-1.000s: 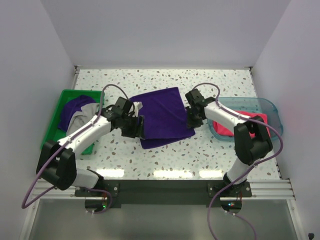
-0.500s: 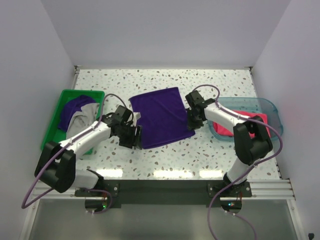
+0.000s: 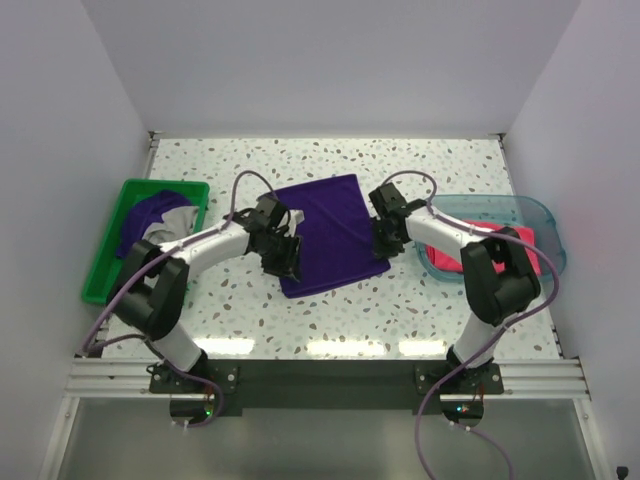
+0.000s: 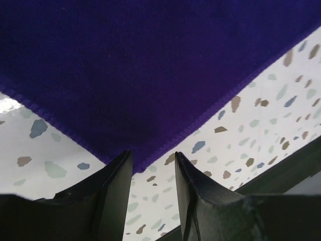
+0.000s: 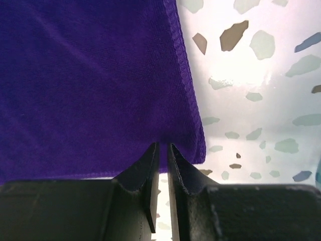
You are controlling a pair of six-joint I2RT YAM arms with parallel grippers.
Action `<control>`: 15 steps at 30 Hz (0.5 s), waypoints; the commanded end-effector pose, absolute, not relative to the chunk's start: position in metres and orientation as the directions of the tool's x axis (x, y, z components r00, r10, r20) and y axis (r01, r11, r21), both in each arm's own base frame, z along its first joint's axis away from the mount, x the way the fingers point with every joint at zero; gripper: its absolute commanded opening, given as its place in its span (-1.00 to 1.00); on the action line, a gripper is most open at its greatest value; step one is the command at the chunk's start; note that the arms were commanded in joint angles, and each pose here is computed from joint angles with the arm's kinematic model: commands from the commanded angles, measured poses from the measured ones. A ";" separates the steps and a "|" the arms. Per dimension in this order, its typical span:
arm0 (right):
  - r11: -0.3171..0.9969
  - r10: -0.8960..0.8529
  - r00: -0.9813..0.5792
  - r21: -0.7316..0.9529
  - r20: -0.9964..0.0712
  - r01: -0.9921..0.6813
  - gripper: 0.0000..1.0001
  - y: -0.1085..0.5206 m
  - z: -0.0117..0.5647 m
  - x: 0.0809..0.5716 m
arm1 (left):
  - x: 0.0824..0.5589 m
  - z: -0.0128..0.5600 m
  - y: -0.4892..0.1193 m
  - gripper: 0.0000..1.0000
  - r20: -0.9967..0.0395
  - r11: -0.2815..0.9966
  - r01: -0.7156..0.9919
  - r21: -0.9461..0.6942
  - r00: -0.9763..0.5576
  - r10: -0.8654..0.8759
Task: Fold and stack the towels
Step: Fold the towel
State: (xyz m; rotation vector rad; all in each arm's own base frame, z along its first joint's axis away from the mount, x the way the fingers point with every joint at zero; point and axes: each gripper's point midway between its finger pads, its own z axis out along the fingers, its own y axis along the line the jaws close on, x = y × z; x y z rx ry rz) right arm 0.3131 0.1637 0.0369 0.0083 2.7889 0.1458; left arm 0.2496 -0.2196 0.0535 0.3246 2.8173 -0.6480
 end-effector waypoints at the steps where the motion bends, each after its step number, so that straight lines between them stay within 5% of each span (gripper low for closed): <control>1: 0.999 0.017 -0.950 0.053 -0.312 0.000 -0.69 0.156 0.015 0.308 | 0.244 0.032 -0.222 -0.12 -0.249 0.870 0.307 -0.386 -0.943 0.223; 15: 0.997 -0.081 -0.996 0.002 -0.037 -0.081 -0.64 0.142 0.003 0.190 | 0.135 -0.007 -0.145 -0.21 0.027 0.946 0.208 -0.247 -0.975 0.222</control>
